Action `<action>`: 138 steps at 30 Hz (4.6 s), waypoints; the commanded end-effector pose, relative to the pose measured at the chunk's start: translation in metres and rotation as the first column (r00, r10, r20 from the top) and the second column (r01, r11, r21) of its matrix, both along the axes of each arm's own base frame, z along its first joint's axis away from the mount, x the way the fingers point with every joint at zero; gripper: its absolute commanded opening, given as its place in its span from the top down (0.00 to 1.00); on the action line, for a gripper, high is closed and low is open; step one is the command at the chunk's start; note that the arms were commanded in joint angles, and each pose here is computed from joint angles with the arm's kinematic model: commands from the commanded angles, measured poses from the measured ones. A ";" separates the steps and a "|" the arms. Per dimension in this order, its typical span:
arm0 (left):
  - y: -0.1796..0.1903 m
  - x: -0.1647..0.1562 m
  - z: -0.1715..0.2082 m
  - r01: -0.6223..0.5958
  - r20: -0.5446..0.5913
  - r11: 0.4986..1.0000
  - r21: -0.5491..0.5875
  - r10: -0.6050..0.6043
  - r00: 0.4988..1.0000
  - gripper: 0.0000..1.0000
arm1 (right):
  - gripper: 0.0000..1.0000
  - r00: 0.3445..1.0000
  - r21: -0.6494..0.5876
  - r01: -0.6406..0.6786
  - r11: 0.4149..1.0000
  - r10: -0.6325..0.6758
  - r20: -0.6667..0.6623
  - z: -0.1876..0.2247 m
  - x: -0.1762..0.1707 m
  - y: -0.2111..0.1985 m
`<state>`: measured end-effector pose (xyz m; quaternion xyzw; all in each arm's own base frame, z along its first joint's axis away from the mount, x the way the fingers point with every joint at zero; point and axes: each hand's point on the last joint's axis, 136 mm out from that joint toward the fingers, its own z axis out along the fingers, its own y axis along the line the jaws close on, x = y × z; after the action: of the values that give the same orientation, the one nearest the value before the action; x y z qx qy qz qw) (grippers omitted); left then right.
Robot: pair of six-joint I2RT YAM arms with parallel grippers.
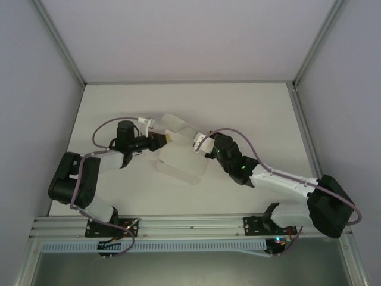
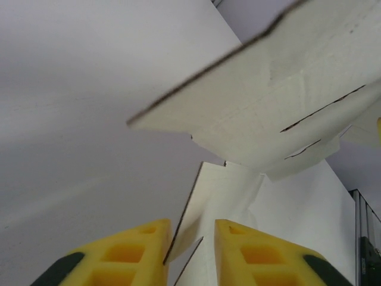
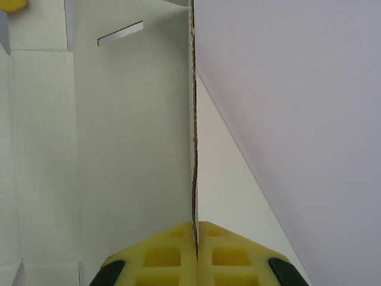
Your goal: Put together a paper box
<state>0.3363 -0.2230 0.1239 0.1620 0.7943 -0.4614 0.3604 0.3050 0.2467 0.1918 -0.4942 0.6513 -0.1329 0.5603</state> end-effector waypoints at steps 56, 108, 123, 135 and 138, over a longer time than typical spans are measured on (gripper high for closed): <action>0.118 0.028 0.055 -0.637 0.123 0.744 0.204 0.626 0.770 0.00 | 1.00 0.968 -0.356 -0.052 0.933 0.134 0.211 0.009 0.041 0.039; -0.015 0.011 -0.003 0.168 0.105 0.972 0.168 -0.187 0.977 0.49 | 1.00 0.972 -0.396 -0.024 0.918 0.114 0.207 -0.057 0.047 0.037; 0.022 0.018 -0.018 -0.066 0.099 0.936 0.345 0.033 0.995 0.47 | 1.00 0.977 -0.394 -0.003 0.919 0.086 0.193 -0.057 0.045 0.030; 0.086 0.058 -0.017 -0.244 0.069 0.902 0.356 0.235 0.970 0.27 | 1.00 0.980 -0.402 -0.011 0.916 0.090 0.178 -0.060 0.045 0.031; 0.048 0.050 -0.020 -0.042 0.053 0.952 0.302 0.027 0.998 0.30 | 1.00 0.981 -0.407 -0.011 0.913 0.089 0.173 -0.061 0.047 0.032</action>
<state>0.3958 -0.1439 0.1025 0.1435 0.8709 -0.2716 0.3837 0.3513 0.2793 0.1269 -0.6106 0.5296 -0.3017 0.5056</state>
